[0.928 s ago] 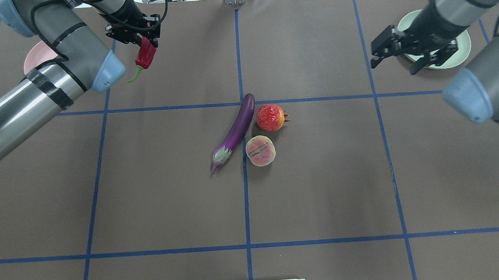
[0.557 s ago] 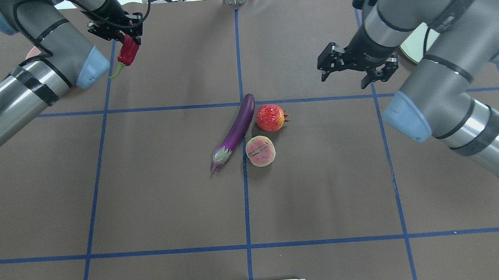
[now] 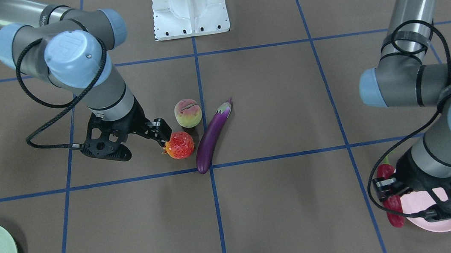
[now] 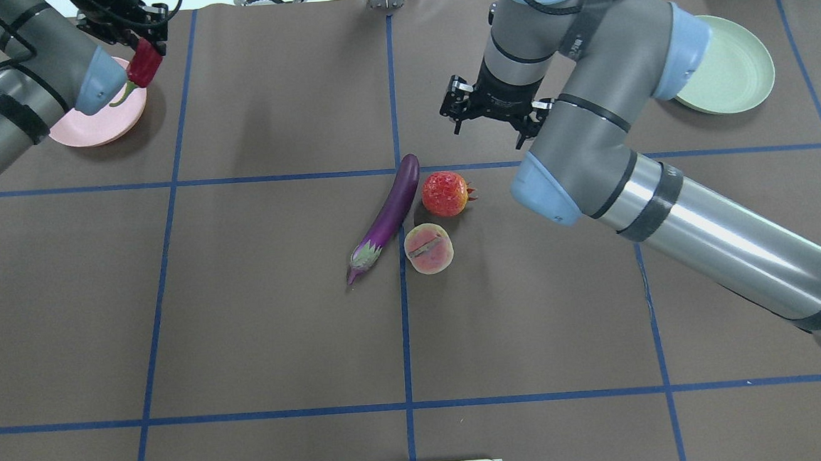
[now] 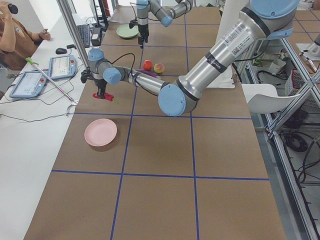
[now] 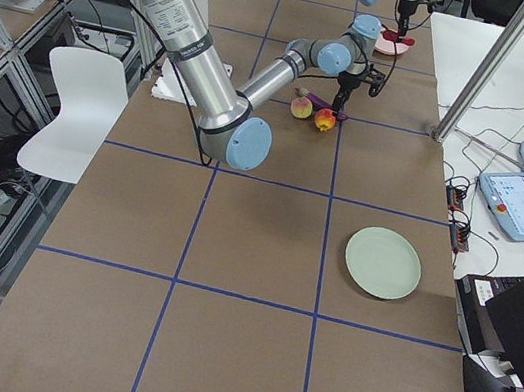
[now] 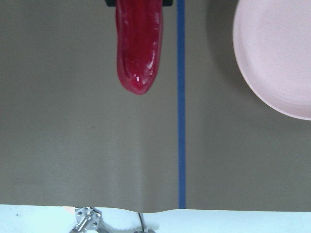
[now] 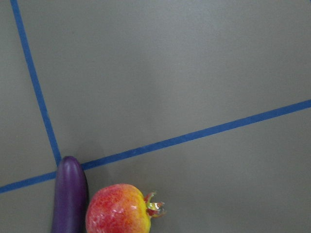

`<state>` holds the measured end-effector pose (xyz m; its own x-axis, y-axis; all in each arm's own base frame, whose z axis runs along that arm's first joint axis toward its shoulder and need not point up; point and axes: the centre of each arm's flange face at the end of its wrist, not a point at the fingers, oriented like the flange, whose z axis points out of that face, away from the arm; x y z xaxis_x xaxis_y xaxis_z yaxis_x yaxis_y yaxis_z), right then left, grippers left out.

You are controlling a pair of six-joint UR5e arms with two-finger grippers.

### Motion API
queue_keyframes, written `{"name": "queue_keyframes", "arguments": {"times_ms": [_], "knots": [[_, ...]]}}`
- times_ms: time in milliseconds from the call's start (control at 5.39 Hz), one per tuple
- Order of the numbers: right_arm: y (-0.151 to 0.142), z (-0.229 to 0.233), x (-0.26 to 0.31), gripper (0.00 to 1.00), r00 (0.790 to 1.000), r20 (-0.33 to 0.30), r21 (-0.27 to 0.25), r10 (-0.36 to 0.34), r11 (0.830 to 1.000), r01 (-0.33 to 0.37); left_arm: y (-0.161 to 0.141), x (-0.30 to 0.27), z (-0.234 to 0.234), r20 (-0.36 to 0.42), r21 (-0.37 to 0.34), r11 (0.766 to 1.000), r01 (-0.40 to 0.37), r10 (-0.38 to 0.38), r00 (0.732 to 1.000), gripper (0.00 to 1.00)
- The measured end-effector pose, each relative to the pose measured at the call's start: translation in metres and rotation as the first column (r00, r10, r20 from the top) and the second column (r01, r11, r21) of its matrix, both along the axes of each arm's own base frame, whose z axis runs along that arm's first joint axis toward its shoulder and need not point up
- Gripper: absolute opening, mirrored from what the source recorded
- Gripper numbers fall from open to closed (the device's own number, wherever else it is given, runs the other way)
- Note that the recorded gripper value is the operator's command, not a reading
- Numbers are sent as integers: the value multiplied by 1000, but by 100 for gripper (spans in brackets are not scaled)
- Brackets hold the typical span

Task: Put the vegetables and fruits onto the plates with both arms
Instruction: 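Carry the chili to the pink plate while the right gripper reaches for the pomegranate, then release the chili on the pink plate while the right gripper grasps the pomegranate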

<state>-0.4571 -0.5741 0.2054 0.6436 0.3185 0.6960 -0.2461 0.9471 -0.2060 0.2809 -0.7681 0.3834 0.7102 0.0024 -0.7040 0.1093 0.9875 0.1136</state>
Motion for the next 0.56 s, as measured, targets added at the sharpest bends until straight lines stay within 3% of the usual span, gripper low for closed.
{"name": "queue_keyframes", "arguments": {"times_ms": [557], "knots": [[-7, 9, -72, 100, 999, -2, -24, 36, 999, -36, -22, -33, 73, 200, 12, 999, 37, -39, 979, 0]]}}
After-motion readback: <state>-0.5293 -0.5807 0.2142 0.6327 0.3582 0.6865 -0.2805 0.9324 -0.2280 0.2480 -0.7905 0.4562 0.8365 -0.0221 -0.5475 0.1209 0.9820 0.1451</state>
